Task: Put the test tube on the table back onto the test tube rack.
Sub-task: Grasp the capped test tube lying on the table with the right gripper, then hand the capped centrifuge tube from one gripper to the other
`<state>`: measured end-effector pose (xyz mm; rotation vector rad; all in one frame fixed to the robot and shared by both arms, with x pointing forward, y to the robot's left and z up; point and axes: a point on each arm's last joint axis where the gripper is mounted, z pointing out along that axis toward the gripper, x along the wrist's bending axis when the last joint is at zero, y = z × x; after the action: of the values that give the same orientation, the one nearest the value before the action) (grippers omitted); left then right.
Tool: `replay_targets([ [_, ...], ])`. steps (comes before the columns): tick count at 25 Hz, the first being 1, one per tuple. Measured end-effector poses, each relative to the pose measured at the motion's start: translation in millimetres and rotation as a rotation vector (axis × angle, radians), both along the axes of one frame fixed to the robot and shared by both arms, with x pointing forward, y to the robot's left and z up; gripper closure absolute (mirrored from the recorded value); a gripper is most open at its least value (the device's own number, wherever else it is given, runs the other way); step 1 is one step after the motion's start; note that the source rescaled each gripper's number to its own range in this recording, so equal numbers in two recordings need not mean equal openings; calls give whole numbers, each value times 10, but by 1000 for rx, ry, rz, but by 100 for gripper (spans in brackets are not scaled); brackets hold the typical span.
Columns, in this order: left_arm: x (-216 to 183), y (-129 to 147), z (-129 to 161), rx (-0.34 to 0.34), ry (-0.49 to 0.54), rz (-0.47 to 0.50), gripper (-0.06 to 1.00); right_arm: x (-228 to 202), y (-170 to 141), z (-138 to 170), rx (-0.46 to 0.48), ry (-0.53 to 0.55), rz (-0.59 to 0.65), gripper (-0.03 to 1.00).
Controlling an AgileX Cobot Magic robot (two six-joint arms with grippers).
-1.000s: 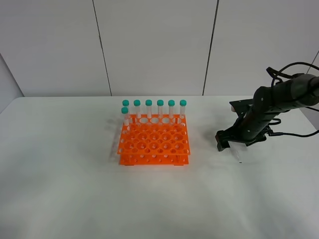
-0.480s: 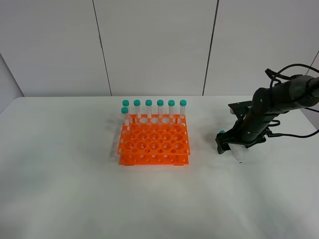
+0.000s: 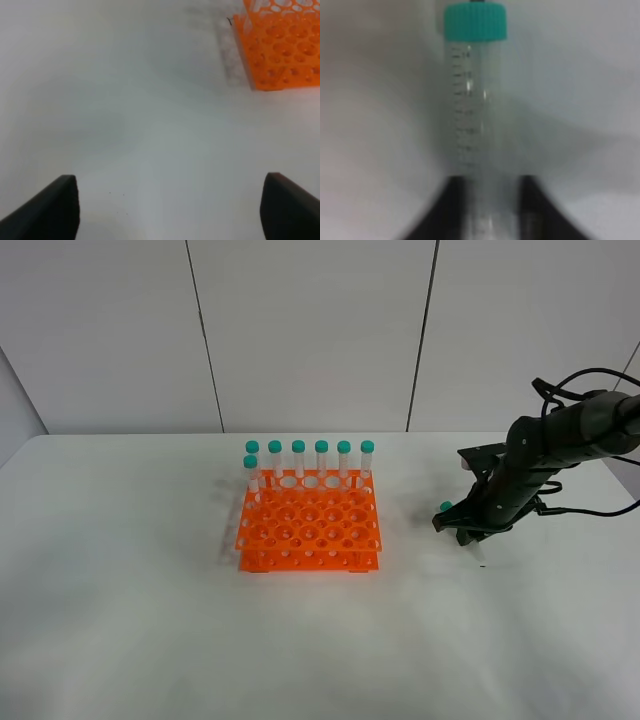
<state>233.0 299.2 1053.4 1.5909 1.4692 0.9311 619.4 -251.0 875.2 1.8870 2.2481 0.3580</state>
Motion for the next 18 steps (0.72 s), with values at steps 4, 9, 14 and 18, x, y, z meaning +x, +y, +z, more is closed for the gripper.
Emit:
replay_targets([
  [4,0,0,0,0,0,0,-6,5,0,16,0,-9,0,96],
  [9,0,0,0,0,0,0,-6,-14,-1,443,5,-100,19,96],
  [14,0,0,0,0,0,0,-6,-224,-6,1227,23,-229,64,96],
  [18,0,0,0,0,0,0,-6,-531,24,1723,77,-256,126,96],
])
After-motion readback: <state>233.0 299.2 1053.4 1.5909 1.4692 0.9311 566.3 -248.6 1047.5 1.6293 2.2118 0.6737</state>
